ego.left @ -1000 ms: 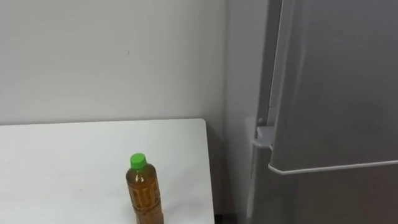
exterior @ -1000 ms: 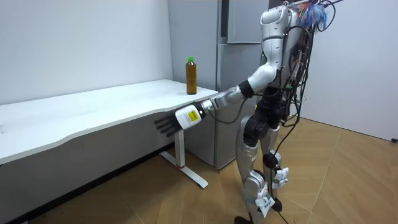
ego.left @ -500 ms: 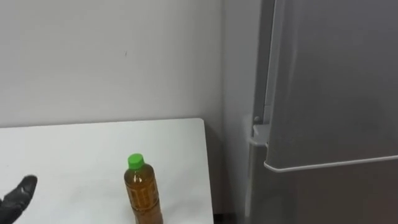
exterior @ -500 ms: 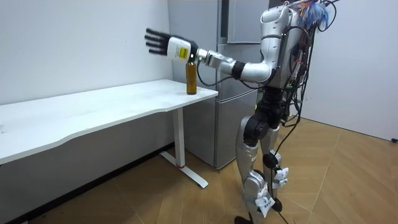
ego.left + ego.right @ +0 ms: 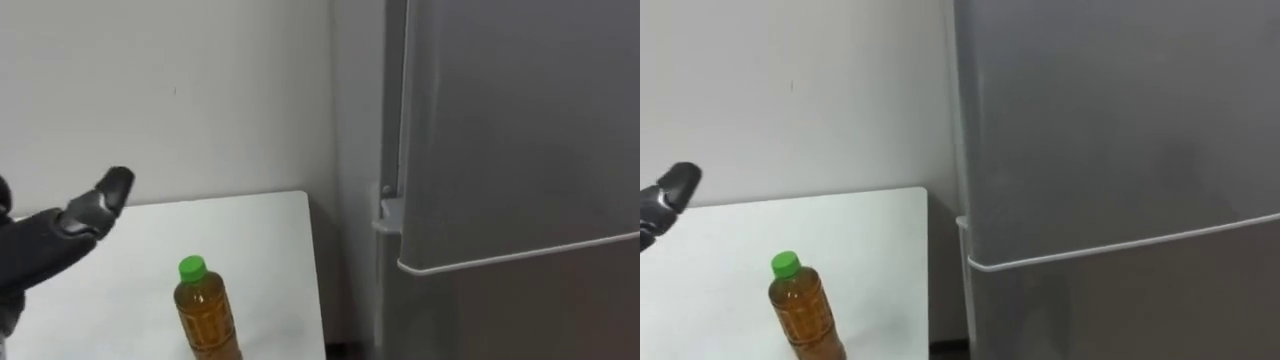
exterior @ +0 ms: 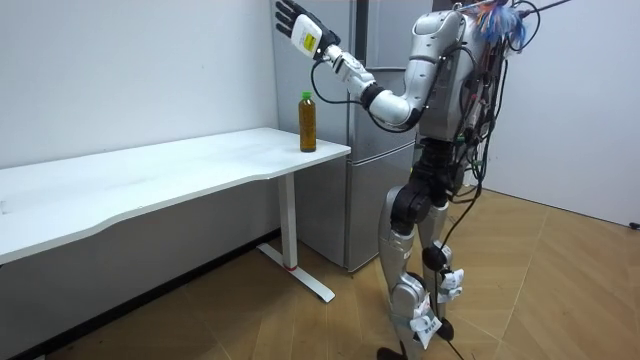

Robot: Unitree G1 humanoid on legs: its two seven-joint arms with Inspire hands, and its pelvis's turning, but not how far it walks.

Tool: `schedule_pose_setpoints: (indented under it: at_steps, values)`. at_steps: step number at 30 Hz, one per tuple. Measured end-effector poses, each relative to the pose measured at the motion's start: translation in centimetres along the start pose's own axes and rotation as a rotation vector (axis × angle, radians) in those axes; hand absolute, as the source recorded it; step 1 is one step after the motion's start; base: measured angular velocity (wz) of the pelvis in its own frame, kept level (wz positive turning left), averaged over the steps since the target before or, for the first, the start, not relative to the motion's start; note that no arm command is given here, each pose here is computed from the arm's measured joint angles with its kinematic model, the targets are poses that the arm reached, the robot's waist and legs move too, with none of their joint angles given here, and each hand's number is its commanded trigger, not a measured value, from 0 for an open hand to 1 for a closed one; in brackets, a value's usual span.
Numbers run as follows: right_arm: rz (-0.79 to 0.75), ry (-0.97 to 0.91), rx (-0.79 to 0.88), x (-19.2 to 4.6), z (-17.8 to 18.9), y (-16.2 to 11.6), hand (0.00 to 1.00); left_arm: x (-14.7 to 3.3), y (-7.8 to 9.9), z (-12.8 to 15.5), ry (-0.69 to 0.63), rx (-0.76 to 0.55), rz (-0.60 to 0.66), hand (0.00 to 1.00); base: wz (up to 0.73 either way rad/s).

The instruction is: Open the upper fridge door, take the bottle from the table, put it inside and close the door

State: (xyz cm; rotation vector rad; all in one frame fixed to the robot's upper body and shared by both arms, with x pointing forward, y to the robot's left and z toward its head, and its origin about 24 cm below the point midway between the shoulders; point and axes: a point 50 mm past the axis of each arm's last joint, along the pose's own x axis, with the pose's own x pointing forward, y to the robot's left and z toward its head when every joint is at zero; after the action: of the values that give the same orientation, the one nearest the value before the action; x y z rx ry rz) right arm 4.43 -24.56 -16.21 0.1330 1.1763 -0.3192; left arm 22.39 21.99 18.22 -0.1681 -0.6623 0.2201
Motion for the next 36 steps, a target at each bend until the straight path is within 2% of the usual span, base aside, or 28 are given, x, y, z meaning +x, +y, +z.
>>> schedule_pose_setpoints:
  at_steps: [5, 17, 21, 26, 31, 36]
  values:
    - [0.012, 0.005, 0.002, 0.1, 0.2, 0.0, 0.0, 0.7, -2.4, 0.4, -0.008, -0.086, -0.156, 0.0, -0.01]
    - [0.033, 0.008, -0.006, 0.4, 1.0, 0.5, 0.0, -0.6, -6.2, -1.3, 0.137, -0.215, -0.472, 0.0, -0.04]
    - [0.045, 0.0, -0.029, 0.5, 1.4, 0.9, 0.0, -1.0, -7.2, -1.6, 0.16, -0.238, -0.536, 0.0, -0.04]
    - [0.047, -0.002, -0.036, 0.6, 1.7, 1.0, 0.0, -0.6, -8.8, -1.0, 0.128, -0.265, -0.639, 0.0, 0.02]
    - [0.044, 0.004, -0.038, 0.6, 1.7, 0.9, 0.0, -0.5, -9.2, -1.0, 0.126, -0.27, -0.667, 0.0, 0.0]
    - [0.039, 0.017, -0.042, 0.7, 2.0, 0.8, 0.0, -1.1, -10.1, -1.3, 0.155, -0.289, -0.753, 0.0, 0.0]
